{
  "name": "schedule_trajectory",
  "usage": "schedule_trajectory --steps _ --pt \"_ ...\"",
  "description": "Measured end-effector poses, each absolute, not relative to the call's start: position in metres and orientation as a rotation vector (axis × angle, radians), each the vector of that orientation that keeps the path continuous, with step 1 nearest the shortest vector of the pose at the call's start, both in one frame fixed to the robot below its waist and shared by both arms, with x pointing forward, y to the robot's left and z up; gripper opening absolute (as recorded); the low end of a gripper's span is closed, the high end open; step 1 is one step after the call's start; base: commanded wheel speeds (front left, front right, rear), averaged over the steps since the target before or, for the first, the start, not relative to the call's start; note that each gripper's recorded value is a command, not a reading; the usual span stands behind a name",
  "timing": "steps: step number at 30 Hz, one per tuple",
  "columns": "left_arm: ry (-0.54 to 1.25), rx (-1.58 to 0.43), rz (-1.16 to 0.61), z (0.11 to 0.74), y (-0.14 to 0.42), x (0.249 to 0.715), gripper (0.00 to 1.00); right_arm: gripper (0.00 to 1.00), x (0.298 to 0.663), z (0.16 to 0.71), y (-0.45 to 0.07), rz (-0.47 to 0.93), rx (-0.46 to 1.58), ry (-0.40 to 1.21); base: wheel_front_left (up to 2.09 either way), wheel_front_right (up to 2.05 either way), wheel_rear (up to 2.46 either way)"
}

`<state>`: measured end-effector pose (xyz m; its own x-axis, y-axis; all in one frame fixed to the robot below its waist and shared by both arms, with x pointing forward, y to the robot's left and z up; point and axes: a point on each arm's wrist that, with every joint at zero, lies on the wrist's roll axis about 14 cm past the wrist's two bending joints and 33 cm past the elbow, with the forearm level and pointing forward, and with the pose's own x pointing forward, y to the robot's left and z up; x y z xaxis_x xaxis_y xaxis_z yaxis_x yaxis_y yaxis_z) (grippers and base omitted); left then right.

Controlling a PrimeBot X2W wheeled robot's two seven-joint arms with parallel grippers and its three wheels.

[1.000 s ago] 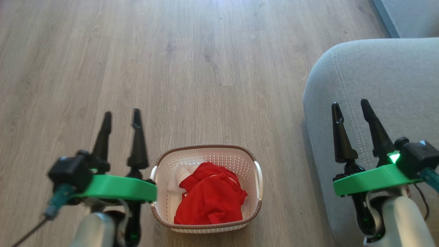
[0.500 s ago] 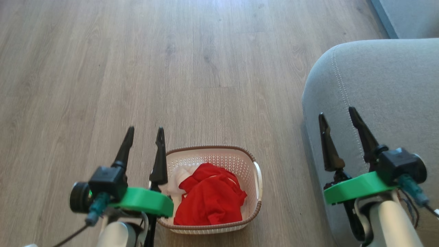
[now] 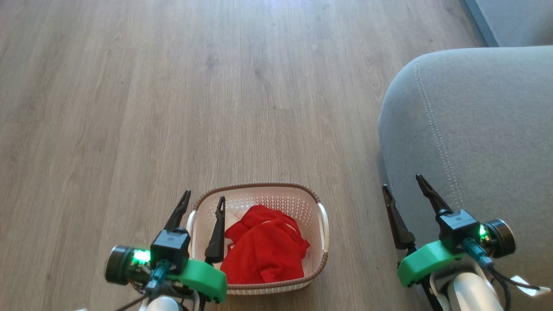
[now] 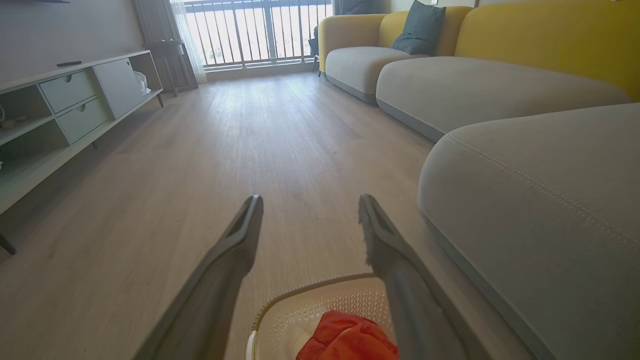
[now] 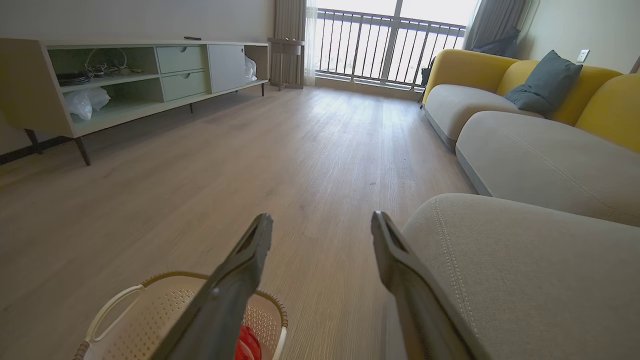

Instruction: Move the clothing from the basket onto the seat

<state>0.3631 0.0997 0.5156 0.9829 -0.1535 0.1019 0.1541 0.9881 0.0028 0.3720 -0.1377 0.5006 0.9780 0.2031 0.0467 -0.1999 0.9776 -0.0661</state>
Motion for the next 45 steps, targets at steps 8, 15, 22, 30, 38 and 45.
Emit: schedule_trajectory --steps 8,15,22,30,38,45 --pt "-0.091 -0.004 -0.154 0.512 0.099 0.362 1.00 1.00 0.371 0.493 -0.140 0.197 -0.057 -0.028 0.00 0.00 0.00" --pt "-0.090 -0.005 -0.153 0.512 0.100 0.362 1.00 1.00 0.370 0.492 -0.141 0.191 -0.043 -0.025 0.00 0.00 0.00" --pt "-0.064 -0.006 -0.158 0.503 0.099 0.358 1.00 1.00 0.370 0.492 -0.147 0.173 -0.039 -0.025 0.00 0.00 0.00" --pt "0.034 -0.009 -0.191 0.472 0.090 0.360 1.00 1.00 0.369 0.468 -0.163 0.124 -0.027 0.051 0.00 0.00 0.00" --pt "0.135 -0.008 -0.275 0.436 0.073 0.386 1.00 1.00 0.390 0.442 -0.175 0.092 -0.027 0.125 0.00 0.00 0.00" --pt "0.282 0.043 -0.434 0.372 0.045 0.419 1.00 1.00 0.416 0.404 -0.190 0.044 -0.002 0.209 0.00 0.00 0.00"
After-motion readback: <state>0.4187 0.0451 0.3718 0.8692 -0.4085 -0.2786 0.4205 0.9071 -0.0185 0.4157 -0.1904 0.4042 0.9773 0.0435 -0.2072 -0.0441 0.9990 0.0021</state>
